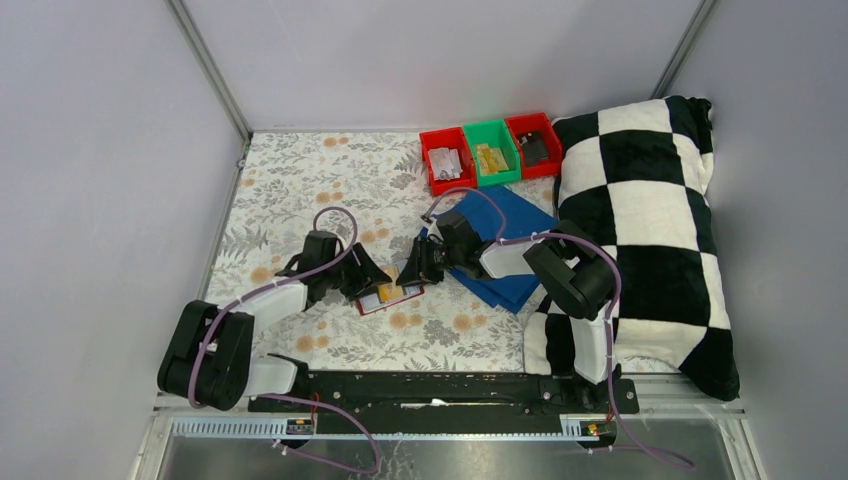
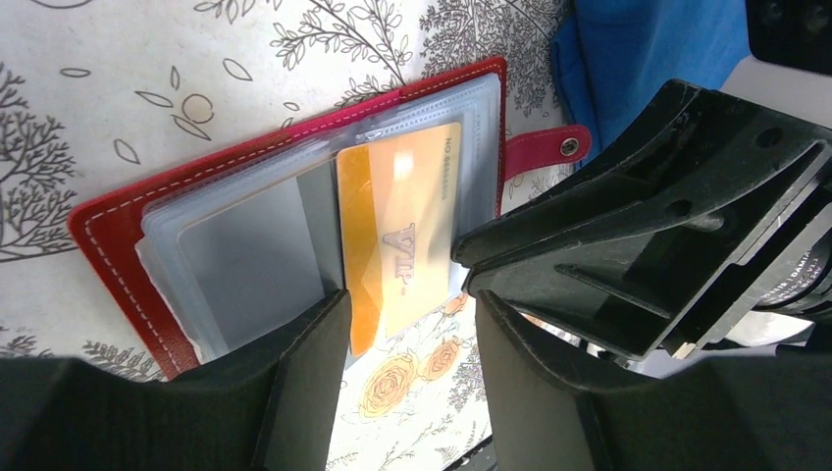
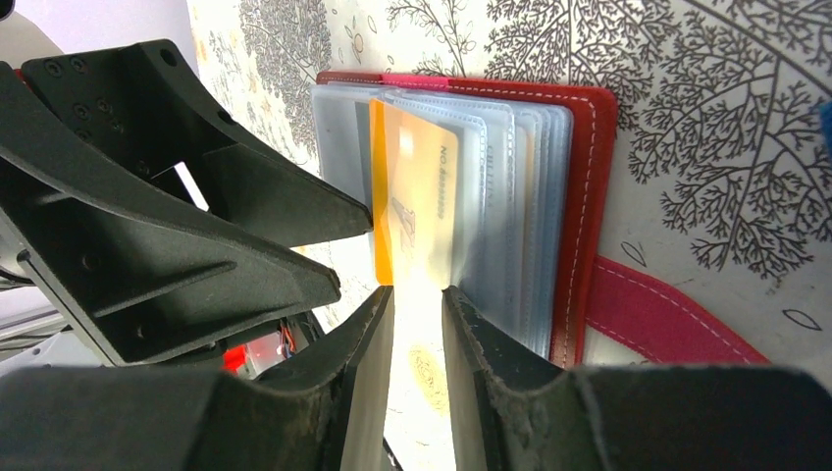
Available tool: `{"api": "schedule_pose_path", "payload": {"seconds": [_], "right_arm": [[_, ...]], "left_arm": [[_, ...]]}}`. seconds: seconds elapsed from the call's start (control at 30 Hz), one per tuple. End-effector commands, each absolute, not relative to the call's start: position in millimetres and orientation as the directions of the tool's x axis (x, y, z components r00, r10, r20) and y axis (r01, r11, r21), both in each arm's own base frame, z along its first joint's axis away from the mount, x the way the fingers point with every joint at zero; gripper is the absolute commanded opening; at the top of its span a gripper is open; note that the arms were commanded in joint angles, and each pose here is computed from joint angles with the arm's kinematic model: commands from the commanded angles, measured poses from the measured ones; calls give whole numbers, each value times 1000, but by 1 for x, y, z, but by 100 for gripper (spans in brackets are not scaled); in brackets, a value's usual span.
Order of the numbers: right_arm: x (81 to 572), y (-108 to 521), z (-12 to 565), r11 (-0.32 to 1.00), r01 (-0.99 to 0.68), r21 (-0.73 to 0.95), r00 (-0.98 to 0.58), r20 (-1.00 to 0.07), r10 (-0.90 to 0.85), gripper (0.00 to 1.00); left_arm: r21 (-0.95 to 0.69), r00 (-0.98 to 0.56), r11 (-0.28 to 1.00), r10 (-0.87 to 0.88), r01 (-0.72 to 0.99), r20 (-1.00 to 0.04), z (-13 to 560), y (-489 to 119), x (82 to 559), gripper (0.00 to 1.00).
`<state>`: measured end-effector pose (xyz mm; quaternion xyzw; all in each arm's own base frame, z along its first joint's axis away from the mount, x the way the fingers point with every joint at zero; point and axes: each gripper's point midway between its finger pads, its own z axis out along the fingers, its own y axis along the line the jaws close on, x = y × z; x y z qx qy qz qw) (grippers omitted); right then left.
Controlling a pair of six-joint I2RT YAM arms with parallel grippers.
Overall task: Take the credit cards out of the card holder
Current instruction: Remove the credit card from the card holder.
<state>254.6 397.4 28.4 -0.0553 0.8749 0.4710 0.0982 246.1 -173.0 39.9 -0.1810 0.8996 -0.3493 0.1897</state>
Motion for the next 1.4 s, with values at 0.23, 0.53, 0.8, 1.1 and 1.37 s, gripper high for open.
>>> {"api": "schedule_pose_path", "payload": {"seconds": [0.23,0.53,0.8,1.1,1.37], "right_arm": [[239,383,4,592,-134,795,-988,-152,-20,33],[236,387,6,574,-130,808,-990,-141,-25,33],[234,396,4,562,-122,818,-991,-128,-28,33],[236,408,7,543,-130,829,-991,-127,-43,33],[241,403,16,560,-157,813,-985,-169,-32,33]], "left_arm": [[-486,-839,795,-505,-363,-200,1,-127,202,57],[-476,-824,791,-526,-384,-210,4,-123,204,57],[-469,-832,794,-520,-387,-193,-8,-125,204,57],[-463,-835,796,-518,-391,-185,-15,-125,202,56],[-459,-817,795,-533,-395,-219,-4,-119,203,55]]}}
